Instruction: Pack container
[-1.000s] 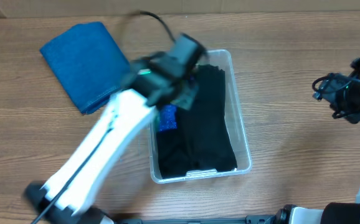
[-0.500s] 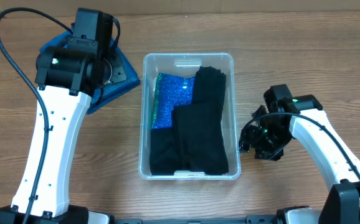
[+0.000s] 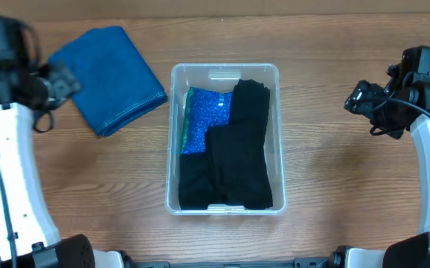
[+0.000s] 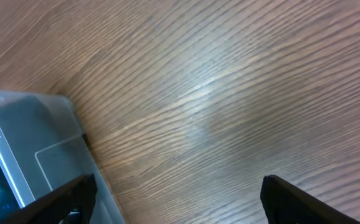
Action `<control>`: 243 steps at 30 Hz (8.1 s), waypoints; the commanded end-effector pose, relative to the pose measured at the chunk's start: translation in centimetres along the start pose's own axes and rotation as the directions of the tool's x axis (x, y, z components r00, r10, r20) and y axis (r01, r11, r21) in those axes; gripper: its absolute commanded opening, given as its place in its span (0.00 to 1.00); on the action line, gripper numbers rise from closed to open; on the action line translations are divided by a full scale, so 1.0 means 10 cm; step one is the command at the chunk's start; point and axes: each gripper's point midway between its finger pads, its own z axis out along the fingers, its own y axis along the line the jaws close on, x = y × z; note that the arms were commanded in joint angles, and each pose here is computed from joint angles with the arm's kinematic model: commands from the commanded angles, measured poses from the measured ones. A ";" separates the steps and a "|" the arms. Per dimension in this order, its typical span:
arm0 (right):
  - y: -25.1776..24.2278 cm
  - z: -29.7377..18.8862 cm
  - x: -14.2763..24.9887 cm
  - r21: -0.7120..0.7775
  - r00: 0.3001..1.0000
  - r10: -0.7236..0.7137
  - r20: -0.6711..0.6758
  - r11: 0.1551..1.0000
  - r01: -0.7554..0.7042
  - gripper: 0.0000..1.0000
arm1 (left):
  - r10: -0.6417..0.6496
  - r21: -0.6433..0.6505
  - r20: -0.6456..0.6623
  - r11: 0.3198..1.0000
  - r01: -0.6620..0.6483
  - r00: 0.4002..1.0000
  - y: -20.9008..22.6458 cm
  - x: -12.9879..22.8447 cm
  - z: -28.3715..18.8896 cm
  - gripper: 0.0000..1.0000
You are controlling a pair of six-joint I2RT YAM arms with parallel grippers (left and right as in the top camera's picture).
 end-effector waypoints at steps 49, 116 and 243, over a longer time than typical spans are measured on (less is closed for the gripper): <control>-0.02 -0.06 0.01 0.020 0.997 -0.071 0.006 0.997 0.071 0.94 | 0.528 0.748 0.259 0.420 -0.514 0.808 -2.12 1.43 -1.27 0.04; 0.98 -0.28 -0.31 -0.085 0.874 -0.404 0.270 0.894 0.439 1.00 | 0.448 0.112 0.415 0.839 -0.533 0.792 -1.83 0.56 -0.57 1.00; 0.06 -0.18 1.12 0.077 0.293 -0.295 0.909 0.812 0.579 1.00 | 0.254 0.109 0.864 0.749 -0.654 0.434 0.17 1.74 0.51 1.00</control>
